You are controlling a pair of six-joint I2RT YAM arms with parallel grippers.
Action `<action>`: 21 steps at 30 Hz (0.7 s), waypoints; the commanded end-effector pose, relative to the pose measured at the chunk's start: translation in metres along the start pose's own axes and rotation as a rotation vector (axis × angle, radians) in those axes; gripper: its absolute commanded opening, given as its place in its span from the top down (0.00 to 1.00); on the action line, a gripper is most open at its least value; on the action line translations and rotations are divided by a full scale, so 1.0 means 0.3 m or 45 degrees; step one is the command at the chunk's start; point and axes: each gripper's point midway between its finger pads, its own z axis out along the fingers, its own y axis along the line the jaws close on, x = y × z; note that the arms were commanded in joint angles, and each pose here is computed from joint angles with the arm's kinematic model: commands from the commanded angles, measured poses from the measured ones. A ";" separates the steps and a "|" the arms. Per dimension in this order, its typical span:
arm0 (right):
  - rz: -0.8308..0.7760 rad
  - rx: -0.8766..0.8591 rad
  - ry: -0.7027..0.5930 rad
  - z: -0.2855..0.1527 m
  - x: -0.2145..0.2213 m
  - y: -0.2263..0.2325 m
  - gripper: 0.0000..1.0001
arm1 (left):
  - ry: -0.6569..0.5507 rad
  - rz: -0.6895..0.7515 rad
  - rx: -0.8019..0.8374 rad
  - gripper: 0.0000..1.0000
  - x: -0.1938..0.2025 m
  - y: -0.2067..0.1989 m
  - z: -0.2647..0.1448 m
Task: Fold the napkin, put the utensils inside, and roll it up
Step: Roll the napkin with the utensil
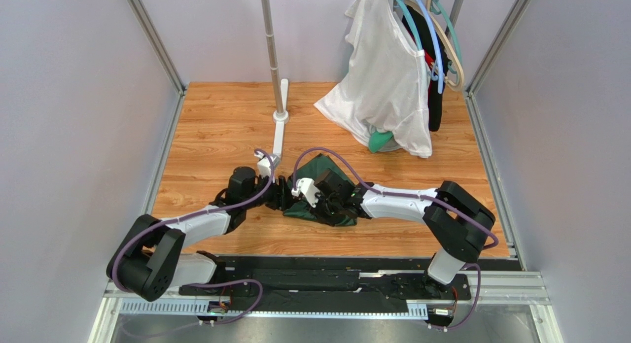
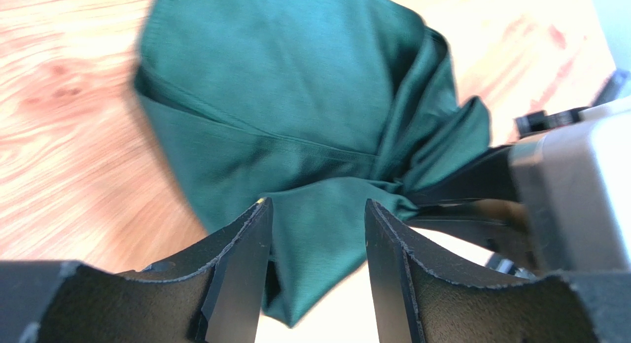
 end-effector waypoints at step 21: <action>0.220 -0.471 0.139 -0.056 0.050 0.038 1.00 | -0.142 0.245 0.326 0.41 -0.015 -0.187 -0.024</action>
